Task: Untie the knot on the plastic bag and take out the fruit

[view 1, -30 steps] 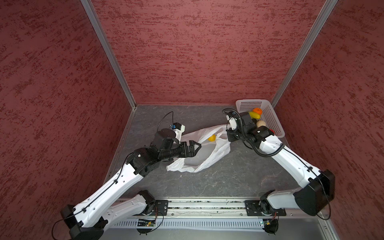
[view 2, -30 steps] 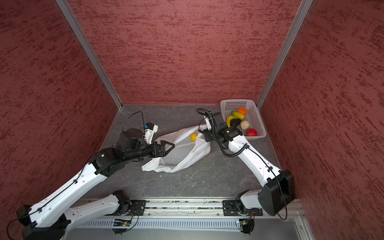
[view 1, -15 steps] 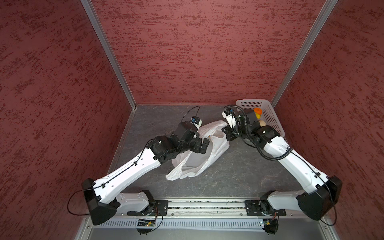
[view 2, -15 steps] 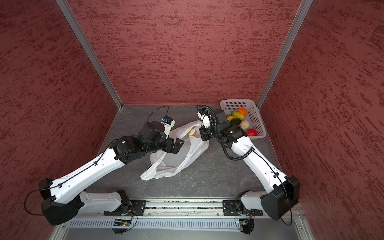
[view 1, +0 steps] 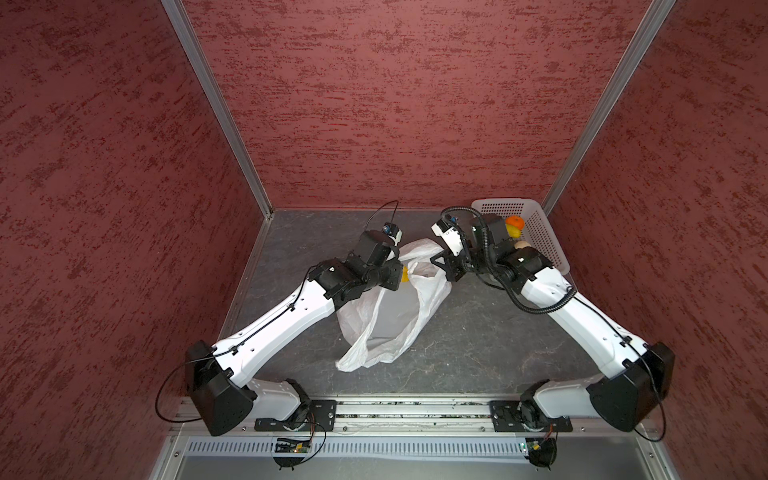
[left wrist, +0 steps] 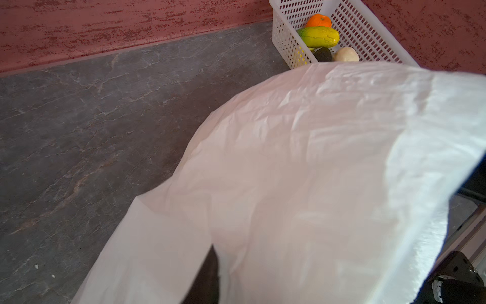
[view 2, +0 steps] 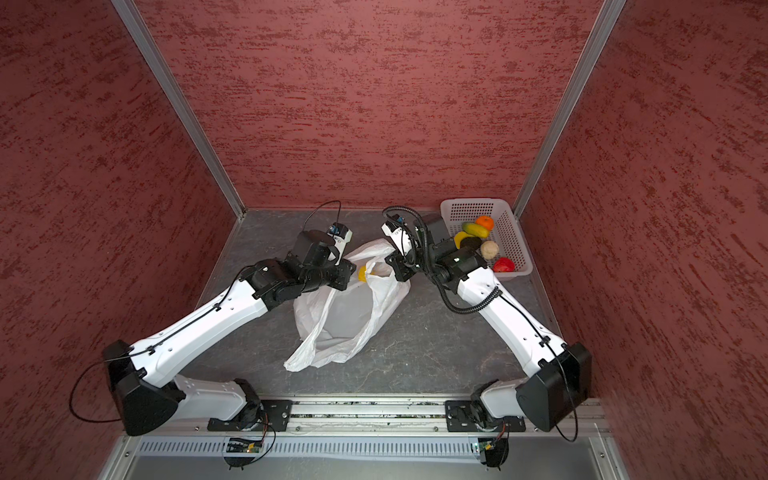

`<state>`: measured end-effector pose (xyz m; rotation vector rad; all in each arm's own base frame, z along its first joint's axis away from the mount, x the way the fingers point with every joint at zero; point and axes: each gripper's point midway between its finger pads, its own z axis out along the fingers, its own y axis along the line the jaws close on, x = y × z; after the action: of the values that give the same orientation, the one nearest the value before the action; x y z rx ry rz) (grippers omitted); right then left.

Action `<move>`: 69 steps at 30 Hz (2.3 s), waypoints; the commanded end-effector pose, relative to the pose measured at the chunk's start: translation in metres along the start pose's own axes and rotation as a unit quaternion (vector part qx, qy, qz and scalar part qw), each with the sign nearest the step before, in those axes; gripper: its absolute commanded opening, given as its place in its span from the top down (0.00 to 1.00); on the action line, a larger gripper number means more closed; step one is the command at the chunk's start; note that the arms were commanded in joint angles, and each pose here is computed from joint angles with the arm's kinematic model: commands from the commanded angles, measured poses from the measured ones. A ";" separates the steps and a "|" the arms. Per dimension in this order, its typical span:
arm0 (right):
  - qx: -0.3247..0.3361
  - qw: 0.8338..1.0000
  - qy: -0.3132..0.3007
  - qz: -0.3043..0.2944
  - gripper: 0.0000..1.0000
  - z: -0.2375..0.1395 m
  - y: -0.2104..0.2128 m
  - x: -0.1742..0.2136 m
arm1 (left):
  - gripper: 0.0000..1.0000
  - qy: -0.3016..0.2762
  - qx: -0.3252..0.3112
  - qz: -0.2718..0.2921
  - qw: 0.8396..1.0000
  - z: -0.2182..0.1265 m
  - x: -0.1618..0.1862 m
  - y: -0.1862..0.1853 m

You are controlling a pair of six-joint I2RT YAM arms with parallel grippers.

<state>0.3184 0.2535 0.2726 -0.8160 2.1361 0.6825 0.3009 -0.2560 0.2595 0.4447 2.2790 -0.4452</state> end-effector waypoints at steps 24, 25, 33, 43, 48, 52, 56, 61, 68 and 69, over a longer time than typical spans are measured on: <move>-0.181 0.971 0.010 0.155 0.21 -0.035 0.143 0.014 | 1.00 0.054 0.004 -0.145 0.988 -0.004 0.020 0.021; -0.185 0.971 0.010 0.154 0.21 -0.030 0.150 0.017 | 1.00 0.054 0.006 -0.146 0.988 -0.004 0.019 0.021; -0.136 0.975 0.005 0.177 0.24 0.052 0.149 0.039 | 1.00 0.053 0.028 -0.139 0.989 -0.003 0.019 0.021; -0.019 0.965 0.069 0.252 0.28 0.124 0.108 0.103 | 1.00 0.045 0.070 -0.134 0.987 -0.006 0.029 0.025; 0.098 0.950 0.111 0.275 0.25 0.126 0.069 0.144 | 1.00 0.050 0.081 -0.106 0.990 -0.009 0.034 0.024; 0.158 0.933 0.160 0.281 0.24 0.118 0.051 0.181 | 1.00 0.054 0.087 -0.091 0.991 -0.014 0.040 0.026; 0.215 0.917 0.186 0.278 0.24 0.099 0.034 0.207 | 1.00 0.057 0.097 -0.080 0.990 -0.019 0.045 0.024; 0.263 0.901 0.210 0.272 0.24 0.072 0.015 0.229 | 1.00 0.070 0.117 -0.077 0.988 -0.021 0.055 0.016; 0.311 0.884 0.211 0.278 0.24 0.030 -0.012 0.242 | 1.00 0.095 0.123 -0.060 0.986 -0.022 0.080 0.000; 0.305 0.888 0.203 0.279 0.24 0.029 -0.011 0.237 | 1.00 0.098 0.127 -0.058 0.985 -0.021 0.084 -0.004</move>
<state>0.2130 0.2084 0.0586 -0.0392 2.8046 0.1349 0.2425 -0.2332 0.2133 0.4684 2.4610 -0.7842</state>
